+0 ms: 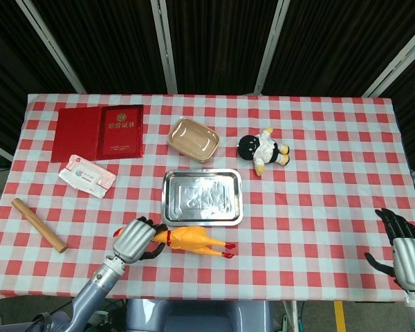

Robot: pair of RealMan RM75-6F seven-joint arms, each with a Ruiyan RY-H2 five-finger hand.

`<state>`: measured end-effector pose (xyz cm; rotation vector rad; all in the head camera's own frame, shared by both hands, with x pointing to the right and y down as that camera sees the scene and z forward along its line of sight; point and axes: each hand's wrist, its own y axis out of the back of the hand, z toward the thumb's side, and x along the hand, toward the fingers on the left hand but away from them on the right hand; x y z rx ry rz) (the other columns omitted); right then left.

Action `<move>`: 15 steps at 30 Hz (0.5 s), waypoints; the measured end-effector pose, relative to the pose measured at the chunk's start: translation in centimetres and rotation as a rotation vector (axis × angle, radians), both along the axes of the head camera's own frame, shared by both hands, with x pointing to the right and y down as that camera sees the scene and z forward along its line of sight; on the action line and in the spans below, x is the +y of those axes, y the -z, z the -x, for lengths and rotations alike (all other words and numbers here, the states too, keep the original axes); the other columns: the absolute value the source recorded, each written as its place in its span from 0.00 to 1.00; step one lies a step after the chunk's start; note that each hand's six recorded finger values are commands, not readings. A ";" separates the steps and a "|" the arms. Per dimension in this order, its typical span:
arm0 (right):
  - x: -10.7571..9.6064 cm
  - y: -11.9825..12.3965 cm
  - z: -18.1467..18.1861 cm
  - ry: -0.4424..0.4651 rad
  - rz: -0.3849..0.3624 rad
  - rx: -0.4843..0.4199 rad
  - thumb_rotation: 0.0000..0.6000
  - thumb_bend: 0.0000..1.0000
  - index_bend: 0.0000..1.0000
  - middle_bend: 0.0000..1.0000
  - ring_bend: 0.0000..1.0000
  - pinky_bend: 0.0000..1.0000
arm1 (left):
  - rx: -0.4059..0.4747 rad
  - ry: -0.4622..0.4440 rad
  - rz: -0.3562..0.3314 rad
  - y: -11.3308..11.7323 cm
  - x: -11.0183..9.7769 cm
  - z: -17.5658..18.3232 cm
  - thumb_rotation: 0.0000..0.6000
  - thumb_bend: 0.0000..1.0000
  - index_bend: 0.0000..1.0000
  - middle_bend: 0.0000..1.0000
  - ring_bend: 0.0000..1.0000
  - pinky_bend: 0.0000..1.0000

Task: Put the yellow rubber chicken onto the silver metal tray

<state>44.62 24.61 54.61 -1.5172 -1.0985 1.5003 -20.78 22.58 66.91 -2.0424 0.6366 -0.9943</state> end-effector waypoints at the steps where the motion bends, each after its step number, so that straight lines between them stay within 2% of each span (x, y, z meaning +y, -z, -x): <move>1: -0.1 0.1 0.1 0.004 -0.002 -0.006 1.00 0.19 0.14 0.15 0.18 0.24 | 0.015 -0.005 -0.007 0.3 -0.2 0.1 1.00 0.85 0.59 0.65 0.57 0.56; 7: -0.8 0.7 1.5 0.029 -0.016 -0.067 1.00 0.19 0.14 0.15 0.18 0.23 | 0.100 -0.025 -0.075 2.2 -2.8 0.9 1.00 0.88 0.59 0.65 0.57 0.58; 15: -2.2 1.4 5.0 0.089 0.047 -0.251 1.00 0.19 0.14 0.15 0.18 0.23 | 0.093 -0.075 -0.156 5.2 -6.5 1.9 1.00 0.87 0.59 0.64 0.57 0.58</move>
